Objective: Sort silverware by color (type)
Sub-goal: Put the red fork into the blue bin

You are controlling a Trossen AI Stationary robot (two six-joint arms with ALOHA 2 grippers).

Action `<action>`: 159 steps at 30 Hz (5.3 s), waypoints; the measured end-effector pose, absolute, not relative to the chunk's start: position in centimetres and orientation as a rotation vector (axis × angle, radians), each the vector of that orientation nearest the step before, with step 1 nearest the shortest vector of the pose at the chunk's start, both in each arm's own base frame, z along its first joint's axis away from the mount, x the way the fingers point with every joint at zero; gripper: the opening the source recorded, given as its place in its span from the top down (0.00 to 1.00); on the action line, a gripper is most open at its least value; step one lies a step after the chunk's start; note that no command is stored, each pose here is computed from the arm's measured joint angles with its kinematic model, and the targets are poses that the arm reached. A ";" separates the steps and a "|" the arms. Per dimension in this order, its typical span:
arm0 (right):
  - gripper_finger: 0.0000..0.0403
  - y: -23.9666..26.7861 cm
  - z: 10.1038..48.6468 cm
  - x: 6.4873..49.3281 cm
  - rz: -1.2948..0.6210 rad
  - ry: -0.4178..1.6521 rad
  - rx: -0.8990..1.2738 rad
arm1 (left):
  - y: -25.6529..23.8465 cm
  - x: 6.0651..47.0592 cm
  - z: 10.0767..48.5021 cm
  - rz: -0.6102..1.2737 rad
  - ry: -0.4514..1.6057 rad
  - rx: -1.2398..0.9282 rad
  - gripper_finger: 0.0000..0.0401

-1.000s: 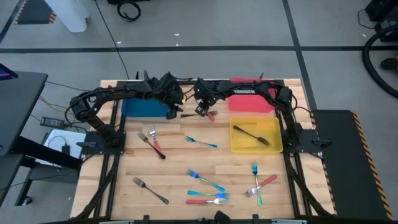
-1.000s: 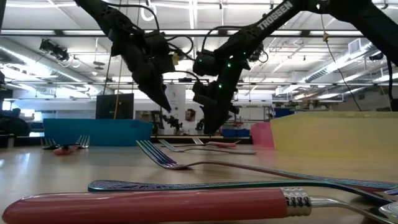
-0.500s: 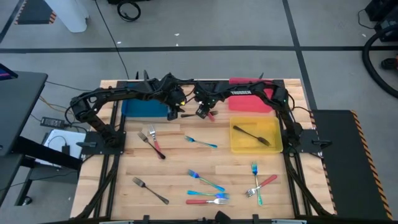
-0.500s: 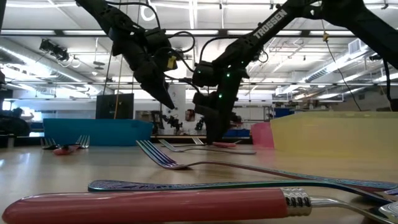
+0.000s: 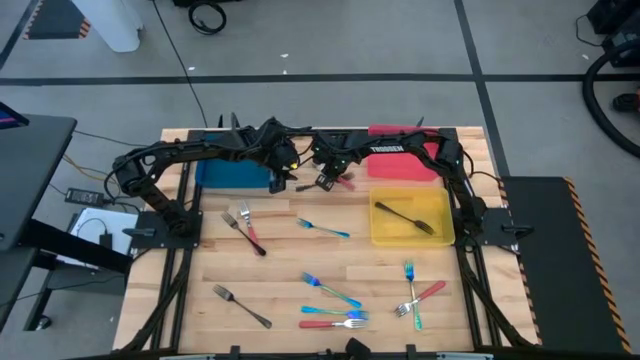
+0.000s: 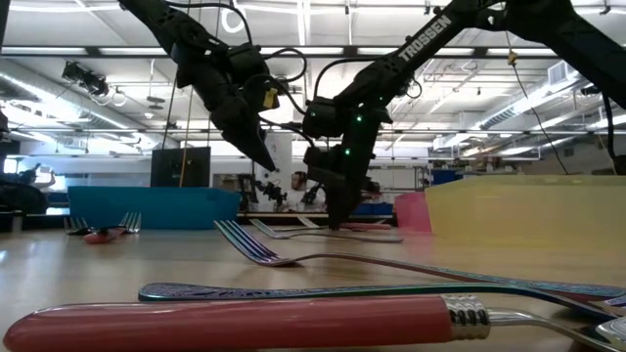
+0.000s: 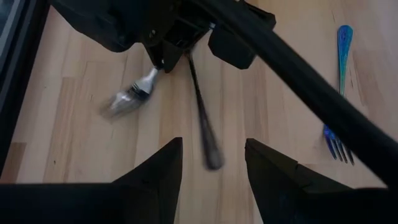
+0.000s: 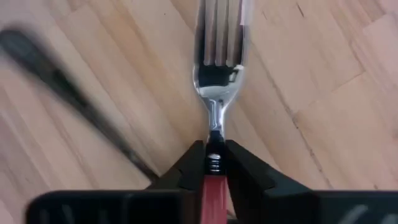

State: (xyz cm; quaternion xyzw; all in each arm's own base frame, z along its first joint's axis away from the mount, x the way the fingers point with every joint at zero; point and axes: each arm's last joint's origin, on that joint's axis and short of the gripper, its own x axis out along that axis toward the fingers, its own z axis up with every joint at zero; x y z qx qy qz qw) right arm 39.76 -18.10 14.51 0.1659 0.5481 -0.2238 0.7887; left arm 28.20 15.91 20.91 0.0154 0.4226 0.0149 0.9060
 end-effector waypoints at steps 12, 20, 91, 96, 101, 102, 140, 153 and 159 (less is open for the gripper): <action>0.91 -17.6 18.8 38.7 -0.452 1.137 0.300 | 15.9 28.2 20.9 0.044 0.876 0.029 0.57; 0.91 -15.7 25.9 35.1 -0.573 1.131 0.190 | 16.0 28.4 21.1 0.073 0.854 -0.013 0.57; 0.90 2.7 26.5 31.0 -0.803 0.516 -0.095 | 11.0 35.4 25.9 0.021 0.122 -0.096 0.62; 0.90 2.7 26.5 31.0 -0.803 0.517 -0.094 | 10.9 35.4 25.8 0.017 0.137 -0.061 0.76; 0.90 2.7 26.5 31.0 -0.776 0.525 -0.080 | 10.9 35.4 25.7 0.018 0.142 -0.061 0.91; 0.90 2.8 26.4 31.1 -0.767 0.528 -0.076 | 10.9 35.4 25.8 0.016 0.142 -0.061 0.94; 0.73 2.7 25.4 30.0 -0.716 0.713 -0.207 | 15.0 23.2 31.8 0.382 0.700 0.107 0.97; 0.73 2.4 24.2 28.2 -0.762 0.894 -0.239 | 17.2 17.3 31.7 0.687 1.050 0.085 0.97; 0.73 2.3 24.1 27.8 -0.772 0.922 -0.244 | 18.3 16.0 31.1 0.781 1.060 -0.041 0.97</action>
